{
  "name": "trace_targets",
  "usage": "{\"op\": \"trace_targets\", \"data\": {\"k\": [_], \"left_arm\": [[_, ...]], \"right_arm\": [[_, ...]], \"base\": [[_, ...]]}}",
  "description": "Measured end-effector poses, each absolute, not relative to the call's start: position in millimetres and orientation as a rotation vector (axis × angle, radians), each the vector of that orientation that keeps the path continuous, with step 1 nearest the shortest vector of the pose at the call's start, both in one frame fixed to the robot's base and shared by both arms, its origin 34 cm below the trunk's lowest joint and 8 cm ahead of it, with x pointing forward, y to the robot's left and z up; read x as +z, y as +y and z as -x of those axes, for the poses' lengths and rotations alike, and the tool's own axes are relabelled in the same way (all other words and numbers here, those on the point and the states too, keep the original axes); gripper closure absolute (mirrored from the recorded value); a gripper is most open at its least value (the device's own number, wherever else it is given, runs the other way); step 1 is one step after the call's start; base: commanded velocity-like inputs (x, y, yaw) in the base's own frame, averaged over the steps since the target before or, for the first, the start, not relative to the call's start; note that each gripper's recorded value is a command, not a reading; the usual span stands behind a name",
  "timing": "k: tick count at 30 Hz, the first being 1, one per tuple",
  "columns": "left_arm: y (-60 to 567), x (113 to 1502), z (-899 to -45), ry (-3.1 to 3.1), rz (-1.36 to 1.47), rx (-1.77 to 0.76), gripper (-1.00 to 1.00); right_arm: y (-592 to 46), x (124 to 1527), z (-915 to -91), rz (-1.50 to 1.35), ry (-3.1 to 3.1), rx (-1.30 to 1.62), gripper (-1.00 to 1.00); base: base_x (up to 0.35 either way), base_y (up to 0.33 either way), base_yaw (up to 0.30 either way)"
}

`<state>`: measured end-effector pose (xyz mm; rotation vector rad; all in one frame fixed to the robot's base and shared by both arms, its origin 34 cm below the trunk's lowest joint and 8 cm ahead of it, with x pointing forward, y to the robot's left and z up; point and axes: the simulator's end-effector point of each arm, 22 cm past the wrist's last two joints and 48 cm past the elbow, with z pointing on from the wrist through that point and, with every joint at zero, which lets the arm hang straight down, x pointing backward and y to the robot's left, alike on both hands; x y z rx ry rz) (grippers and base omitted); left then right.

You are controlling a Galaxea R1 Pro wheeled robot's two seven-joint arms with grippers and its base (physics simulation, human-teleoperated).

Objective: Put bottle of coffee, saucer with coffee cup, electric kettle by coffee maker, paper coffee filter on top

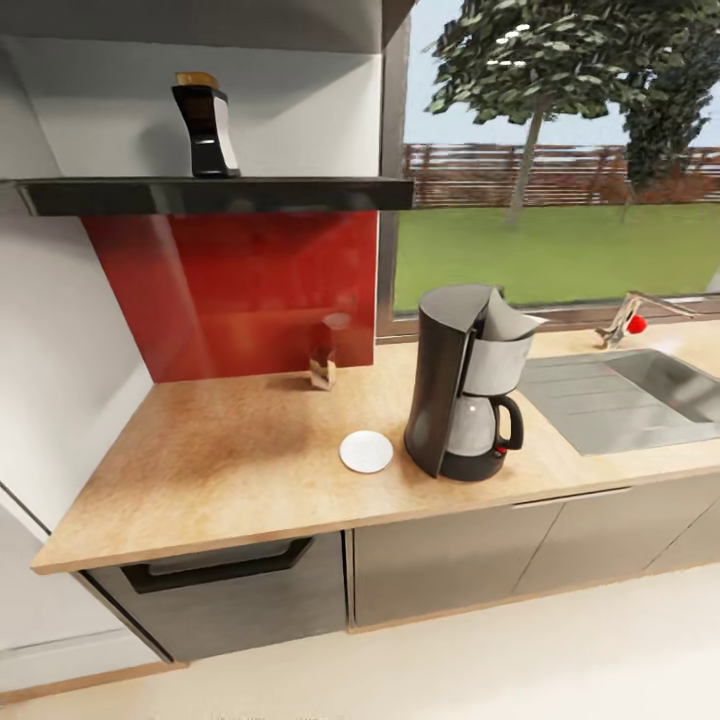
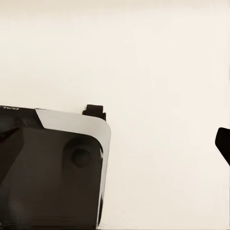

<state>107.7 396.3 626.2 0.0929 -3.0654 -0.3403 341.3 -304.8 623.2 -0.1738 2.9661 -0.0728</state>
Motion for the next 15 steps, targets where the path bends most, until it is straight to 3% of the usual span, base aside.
{"op": "trace_targets", "data": {"k": [8,15], "left_arm": [[395.8,626.4,-103.5,-3.055,-0.102,-0.343,-1.0],[391.9,625.7,-101.1,-3.049,-0.108,-0.335,-1.0]], "right_arm": [[-312.9,615.2,-287.8,0.221,3.039,-0.04,-1.0],[-299.7,612.4,-257.7,0.222,3.082,0.09,-1.0]], "base": [[-0.002,-0.272,0.272],[-0.092,-0.27,0.233]]}}
